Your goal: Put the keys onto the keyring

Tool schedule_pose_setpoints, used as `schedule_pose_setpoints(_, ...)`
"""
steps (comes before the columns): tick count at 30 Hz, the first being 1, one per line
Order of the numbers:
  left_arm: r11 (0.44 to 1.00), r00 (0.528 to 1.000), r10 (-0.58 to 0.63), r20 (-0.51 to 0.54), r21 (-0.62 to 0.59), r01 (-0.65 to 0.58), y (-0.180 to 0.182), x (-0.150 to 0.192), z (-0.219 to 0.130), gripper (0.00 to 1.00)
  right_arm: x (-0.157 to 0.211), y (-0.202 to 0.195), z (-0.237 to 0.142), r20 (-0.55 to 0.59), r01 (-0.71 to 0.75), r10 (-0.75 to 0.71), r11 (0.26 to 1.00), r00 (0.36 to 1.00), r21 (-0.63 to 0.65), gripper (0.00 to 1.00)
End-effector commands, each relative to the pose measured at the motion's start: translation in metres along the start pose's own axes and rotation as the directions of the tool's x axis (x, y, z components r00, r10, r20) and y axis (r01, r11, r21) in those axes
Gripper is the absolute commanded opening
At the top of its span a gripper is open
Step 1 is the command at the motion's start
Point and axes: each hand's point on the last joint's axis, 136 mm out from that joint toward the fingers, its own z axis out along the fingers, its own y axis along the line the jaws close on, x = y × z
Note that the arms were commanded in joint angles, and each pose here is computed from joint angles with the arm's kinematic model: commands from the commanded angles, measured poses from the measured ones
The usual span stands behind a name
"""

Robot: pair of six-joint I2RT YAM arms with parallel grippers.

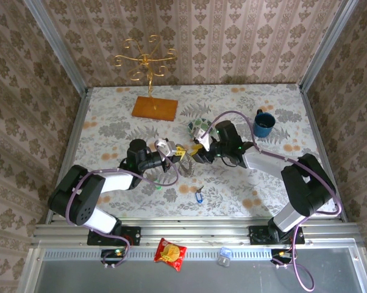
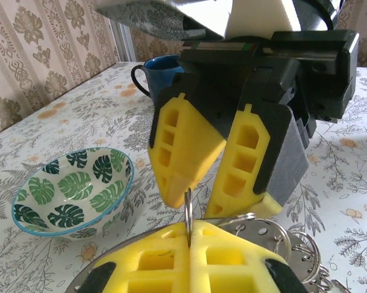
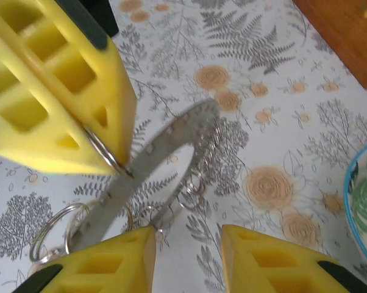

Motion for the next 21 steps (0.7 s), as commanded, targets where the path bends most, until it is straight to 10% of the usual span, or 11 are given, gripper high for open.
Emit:
schedule_pose_setpoints(1,1.000,1.000,0.010,0.005,0.020,-0.010,-0.002,-0.003,-0.001,0.00,-0.033,-0.001,0.001,0.103,0.069,-0.067,0.997,0.992,-0.015,0.35)
schedule_pose_setpoints(21,0.999,0.999,0.004,0.035,0.035,-0.005,-0.001,-0.009,-0.003,0.00,-0.040,0.019,-0.002,0.135,0.158,-0.142,0.981,0.981,-0.114,0.30)
